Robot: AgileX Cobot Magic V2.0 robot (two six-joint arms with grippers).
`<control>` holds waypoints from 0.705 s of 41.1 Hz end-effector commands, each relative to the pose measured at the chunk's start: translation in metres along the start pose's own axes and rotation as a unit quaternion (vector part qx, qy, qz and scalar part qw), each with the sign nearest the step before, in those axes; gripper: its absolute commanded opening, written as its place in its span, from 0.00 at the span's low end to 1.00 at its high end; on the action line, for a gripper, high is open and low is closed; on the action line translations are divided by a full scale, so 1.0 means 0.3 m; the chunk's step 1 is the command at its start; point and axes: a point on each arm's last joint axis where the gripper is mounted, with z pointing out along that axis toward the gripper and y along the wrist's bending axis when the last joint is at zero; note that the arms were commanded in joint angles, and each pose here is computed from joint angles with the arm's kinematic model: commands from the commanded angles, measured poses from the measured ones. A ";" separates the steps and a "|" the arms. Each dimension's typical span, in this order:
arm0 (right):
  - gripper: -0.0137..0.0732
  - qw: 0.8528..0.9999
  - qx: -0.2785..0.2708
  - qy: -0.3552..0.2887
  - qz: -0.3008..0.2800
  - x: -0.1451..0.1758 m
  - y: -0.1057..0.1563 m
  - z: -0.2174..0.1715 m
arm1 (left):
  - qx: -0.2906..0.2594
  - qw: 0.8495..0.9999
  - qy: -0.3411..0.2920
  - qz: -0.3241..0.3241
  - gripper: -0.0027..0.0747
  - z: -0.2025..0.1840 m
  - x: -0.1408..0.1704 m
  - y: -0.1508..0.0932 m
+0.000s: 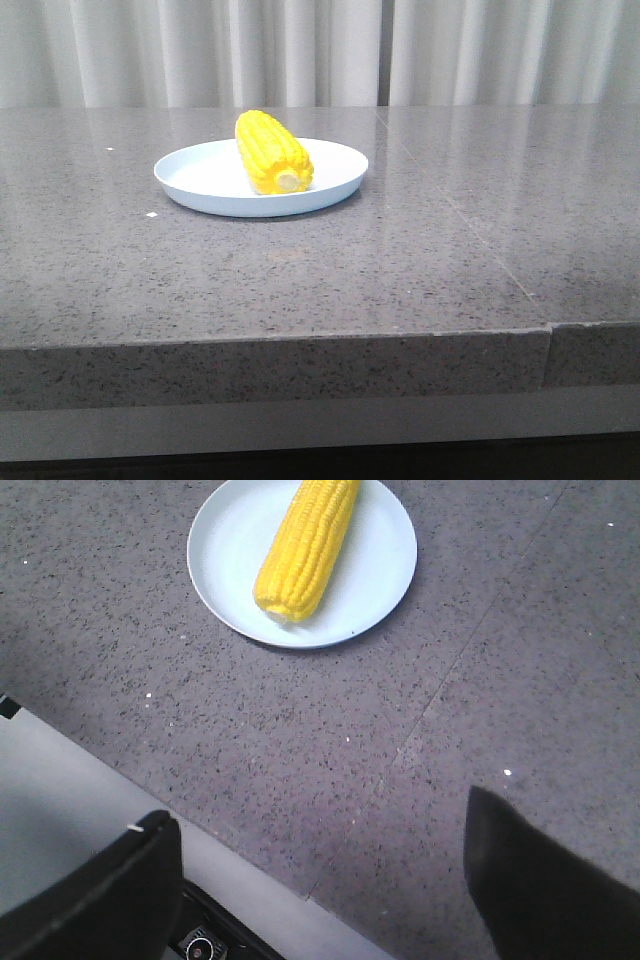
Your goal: Place corn on plate with both arms
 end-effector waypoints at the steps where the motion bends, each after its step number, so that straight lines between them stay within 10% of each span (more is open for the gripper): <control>1: 0.85 0.997 0.000 -0.072 -0.007 0.036 -0.004 -0.108 | -0.010 0.999 -0.048 -0.009 0.60 -0.018 -0.043 0.009; 23: 0.85 0.987 -0.003 -0.160 -0.007 0.298 -0.015 -0.284 | -0.010 0.999 -0.048 -0.009 0.60 -0.018 -0.043 0.009; 29: 0.71 0.987 -0.003 -0.163 -0.007 0.298 -0.015 -0.286 | -0.008 0.999 -0.048 -0.012 0.60 -0.017 -0.042 0.008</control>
